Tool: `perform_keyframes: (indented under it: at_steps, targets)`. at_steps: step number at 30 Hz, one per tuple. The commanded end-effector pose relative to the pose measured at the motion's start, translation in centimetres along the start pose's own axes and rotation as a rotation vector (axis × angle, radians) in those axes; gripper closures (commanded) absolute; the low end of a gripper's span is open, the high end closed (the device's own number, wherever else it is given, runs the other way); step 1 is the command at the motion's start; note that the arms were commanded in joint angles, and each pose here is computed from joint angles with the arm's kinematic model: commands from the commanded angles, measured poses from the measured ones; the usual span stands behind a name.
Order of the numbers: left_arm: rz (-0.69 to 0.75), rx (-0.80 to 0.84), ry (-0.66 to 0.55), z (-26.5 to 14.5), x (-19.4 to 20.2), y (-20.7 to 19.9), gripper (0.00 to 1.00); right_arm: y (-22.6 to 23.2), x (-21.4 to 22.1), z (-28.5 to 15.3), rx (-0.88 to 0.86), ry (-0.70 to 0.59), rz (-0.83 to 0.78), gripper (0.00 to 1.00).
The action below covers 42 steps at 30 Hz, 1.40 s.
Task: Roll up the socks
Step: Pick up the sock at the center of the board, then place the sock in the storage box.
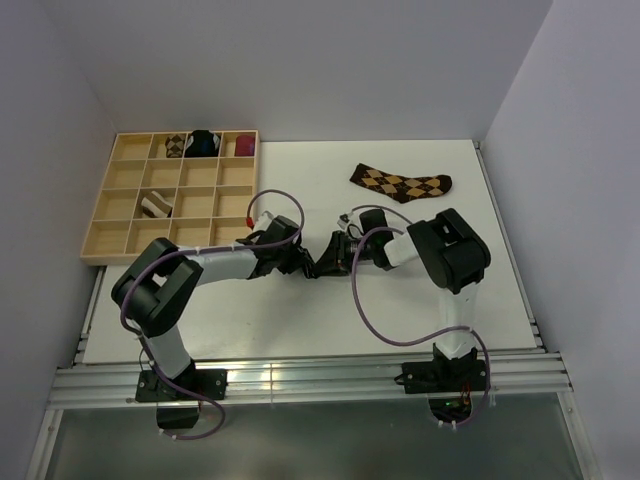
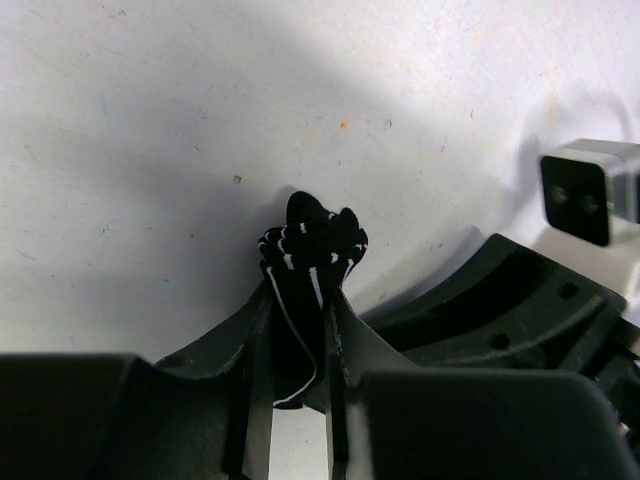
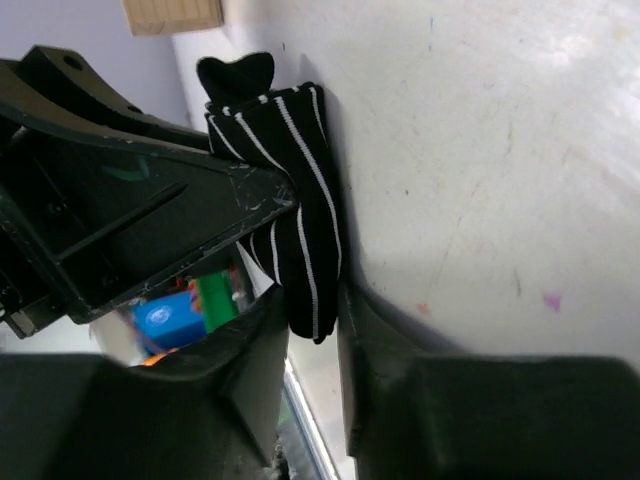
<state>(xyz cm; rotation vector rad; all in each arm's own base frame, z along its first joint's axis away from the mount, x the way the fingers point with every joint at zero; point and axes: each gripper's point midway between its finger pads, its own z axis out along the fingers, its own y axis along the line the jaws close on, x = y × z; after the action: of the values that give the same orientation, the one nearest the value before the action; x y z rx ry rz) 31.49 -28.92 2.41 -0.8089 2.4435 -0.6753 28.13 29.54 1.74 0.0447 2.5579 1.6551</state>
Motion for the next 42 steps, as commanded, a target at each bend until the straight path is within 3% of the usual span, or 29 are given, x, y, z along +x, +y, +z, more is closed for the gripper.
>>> perform_keyframes:
  at_steps: [1,8,13,19,22,24,30,37,42]
  targets:
    - [0.092,-0.212,0.051,0.5,2.0,6.2,1.0,-0.8,-0.7,-1.0,0.1,-0.087,-0.067,0.63]
    - [0.147,-0.132,-0.055,-2.7,-1.3,2.1,1.0,3.2,-2.1,-6.0,0.254,-0.231,-0.304,0.41]
    - [0.193,-0.043,-0.201,-7.2,-5.9,-3.0,1.0,6.0,-3.1,-10.5,0.369,-0.385,-0.445,0.36]
    - [0.167,-0.015,-0.33,-11.9,-13.2,-4.4,1.0,10.5,-2.4,-15.5,0.383,-0.555,-0.595,0.31]
    - [0.13,-0.025,-0.41,-13.8,-17.9,-3.3,1.0,12.4,-1.6,-16.7,0.293,-0.65,-0.661,0.26]
    - [0.064,-0.045,-0.505,-15.9,-23.7,-1.3,1.0,14.2,-0.8,-18.1,0.23,-0.73,-0.734,0.2]
    - [-0.016,-0.13,-0.619,-18.0,-31.6,3.2,1.0,14.8,-0.5,-19.3,0.23,-0.788,-0.774,0.17]
    - [-0.098,-0.188,-0.614,-16.5,-37.2,8.4,1.0,14.2,-0.4,-18.9,0.23,-0.774,-0.772,0.17]
    - [-0.127,-0.243,-0.579,-13.9,-39.0,11.6,1.0,13.7,-0.4,-18.7,0.242,-0.765,-0.768,0.17]
